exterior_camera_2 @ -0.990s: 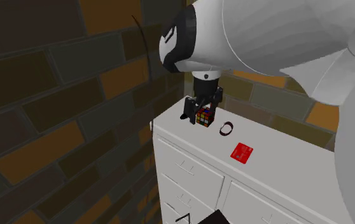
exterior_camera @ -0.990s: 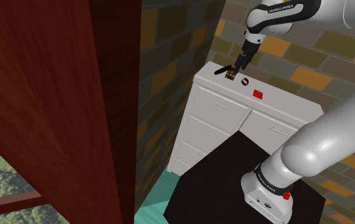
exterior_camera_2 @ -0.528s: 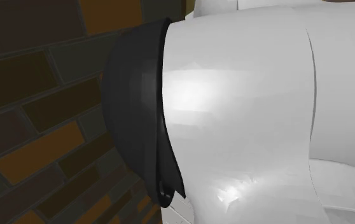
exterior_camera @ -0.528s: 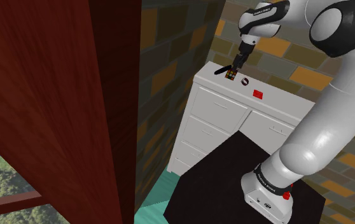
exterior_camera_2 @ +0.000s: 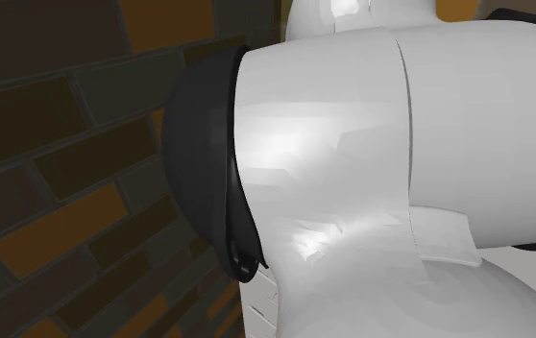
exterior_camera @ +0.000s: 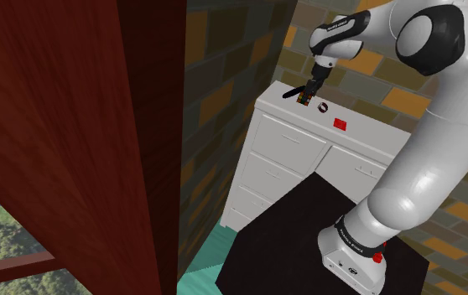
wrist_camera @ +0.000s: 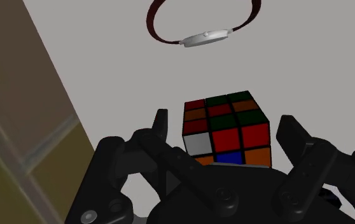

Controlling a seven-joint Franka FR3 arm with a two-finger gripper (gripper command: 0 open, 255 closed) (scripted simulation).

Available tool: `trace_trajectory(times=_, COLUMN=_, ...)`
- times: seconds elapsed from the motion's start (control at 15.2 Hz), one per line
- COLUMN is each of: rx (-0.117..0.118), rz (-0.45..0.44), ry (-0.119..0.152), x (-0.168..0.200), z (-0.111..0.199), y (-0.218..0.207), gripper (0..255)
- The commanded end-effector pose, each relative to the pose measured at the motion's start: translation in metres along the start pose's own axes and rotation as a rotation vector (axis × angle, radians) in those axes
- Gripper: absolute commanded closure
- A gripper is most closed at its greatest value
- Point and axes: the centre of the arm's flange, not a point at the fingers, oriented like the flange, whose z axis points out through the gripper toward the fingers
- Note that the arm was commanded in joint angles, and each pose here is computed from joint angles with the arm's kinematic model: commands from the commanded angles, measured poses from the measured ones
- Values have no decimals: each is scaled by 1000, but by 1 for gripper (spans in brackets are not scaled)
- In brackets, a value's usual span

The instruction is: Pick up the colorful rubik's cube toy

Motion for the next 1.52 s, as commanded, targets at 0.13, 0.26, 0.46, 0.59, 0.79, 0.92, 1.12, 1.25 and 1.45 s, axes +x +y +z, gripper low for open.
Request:
trace_trajectory(times=0.13, rx=0, rz=0, ry=0, x=1, z=4, y=-1, gripper=255)
trace_trajectory(times=0.26, rx=0, rz=0, ry=0, x=1, z=4, y=-1, gripper=255)
trace_trajectory(times=0.46, rx=0, rz=0, ry=0, x=0, z=4, y=-1, gripper=255)
trace_trajectory(times=0.59, rx=0, rz=0, ry=0, x=0, z=5, y=-1, gripper=255)
trace_trajectory(times=0.79, rx=0, rz=0, ry=0, x=0, z=-6, y=0, gripper=255)
trace_trajectory(times=0.92, rx=0, rz=0, ry=0, x=0, z=-17, y=0, gripper=255)
trace_trajectory(times=1.12, rx=0, rz=0, ry=0, x=0, z=-32, y=0, gripper=255)
trace_trajectory(times=1.25, rx=0, rz=0, ry=0, x=-1, z=-43, y=0, gripper=255)
trace_trajectory(times=1.45, rx=0, rz=0, ry=0, x=-1, z=-59, y=0, gripper=255)
